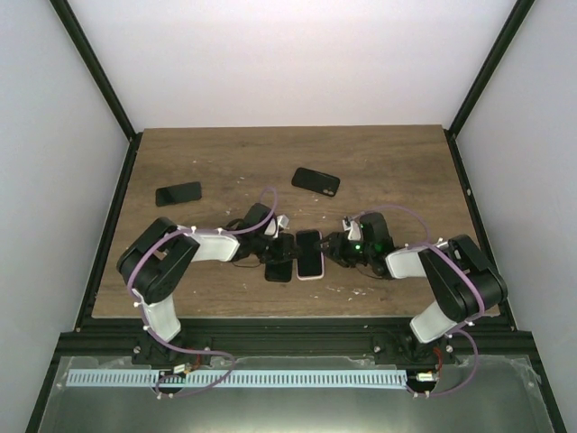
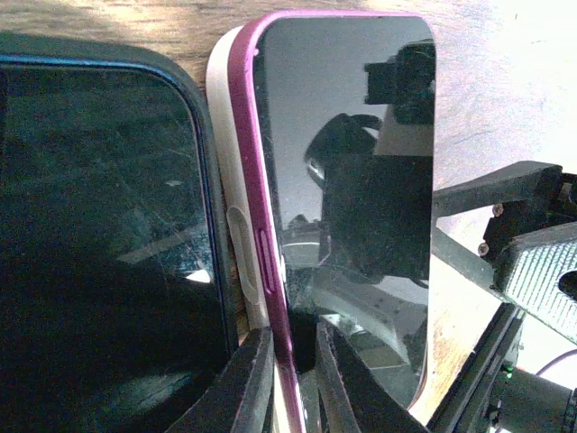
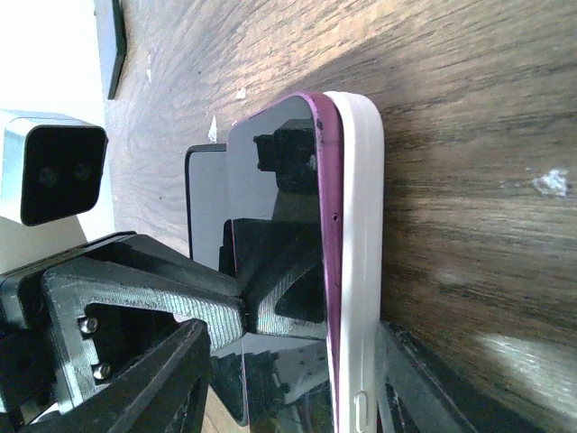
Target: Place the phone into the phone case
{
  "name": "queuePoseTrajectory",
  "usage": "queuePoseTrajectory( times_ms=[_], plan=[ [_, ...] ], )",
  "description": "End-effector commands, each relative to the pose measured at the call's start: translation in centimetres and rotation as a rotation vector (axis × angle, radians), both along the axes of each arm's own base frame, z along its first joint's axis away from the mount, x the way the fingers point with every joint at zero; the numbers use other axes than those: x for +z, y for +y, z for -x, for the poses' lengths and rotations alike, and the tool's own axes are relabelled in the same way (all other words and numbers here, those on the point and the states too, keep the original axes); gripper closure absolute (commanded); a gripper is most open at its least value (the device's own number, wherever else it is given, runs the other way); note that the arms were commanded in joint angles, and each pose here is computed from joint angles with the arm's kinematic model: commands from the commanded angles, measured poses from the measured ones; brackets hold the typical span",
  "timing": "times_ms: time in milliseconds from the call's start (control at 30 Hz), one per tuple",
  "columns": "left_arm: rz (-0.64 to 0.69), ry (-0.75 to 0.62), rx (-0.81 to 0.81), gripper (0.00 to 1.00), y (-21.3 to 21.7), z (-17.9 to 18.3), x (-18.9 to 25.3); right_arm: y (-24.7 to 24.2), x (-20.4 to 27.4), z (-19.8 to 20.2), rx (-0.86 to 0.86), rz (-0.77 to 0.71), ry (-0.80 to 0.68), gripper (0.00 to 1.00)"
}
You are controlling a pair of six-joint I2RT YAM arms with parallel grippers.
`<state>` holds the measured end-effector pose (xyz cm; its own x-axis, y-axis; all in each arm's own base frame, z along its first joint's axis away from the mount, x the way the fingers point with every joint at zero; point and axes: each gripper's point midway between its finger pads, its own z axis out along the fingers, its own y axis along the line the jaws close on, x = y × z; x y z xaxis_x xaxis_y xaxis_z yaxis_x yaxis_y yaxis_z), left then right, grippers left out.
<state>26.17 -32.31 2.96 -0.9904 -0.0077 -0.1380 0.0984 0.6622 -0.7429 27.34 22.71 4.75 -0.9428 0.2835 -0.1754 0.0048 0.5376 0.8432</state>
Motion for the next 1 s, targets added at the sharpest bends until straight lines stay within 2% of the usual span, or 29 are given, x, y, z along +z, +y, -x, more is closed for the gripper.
queuePoseTrajectory(
  times_ms=[0, 267, 400, 500, 700, 833, 967],
  plan=[
    [-0.005, 0.037, -0.037, 0.86, -0.2, 1.6, -0.6, 1.7, 2.5, 1.3, 0.115, -0.096, -0.06, 0.51],
    [0.016, 0.055, -0.051, 0.87, -0.6, 2.1, -0.6, 2.2, 3.7, 1.3, 0.158, -0.131, -0.11, 0.51],
    [0.08, 0.075, -0.047, 0.84, -1.0, 2.7, 0.3, 3.2, 5.7, 1.9, 0.221, -0.245, -0.166, 0.51],
    [0.077, 0.075, -0.044, 0.81, -0.8, 2.8, 0.2, 3.2, 5.7, 1.6, 0.212, -0.232, -0.169, 0.51],
    [0.07, 0.07, -0.044, 0.81, -0.8, 2.7, 0.1, 2.9, 2.6, 1.8, 0.204, -0.161, -0.078, 0.52],
    [0.058, 0.065, -0.043, 0.82, -0.6, 2.7, -0.1, 2.4, 0.8, 1.9, 0.19, -0.102, -0.049, 0.58],
    [0.056, 0.062, -0.044, 0.83, -0.7, 2.6, -0.1, 2.6, 0.9, 2.2, 0.208, -0.13, -0.058, 0.68]
  ],
)
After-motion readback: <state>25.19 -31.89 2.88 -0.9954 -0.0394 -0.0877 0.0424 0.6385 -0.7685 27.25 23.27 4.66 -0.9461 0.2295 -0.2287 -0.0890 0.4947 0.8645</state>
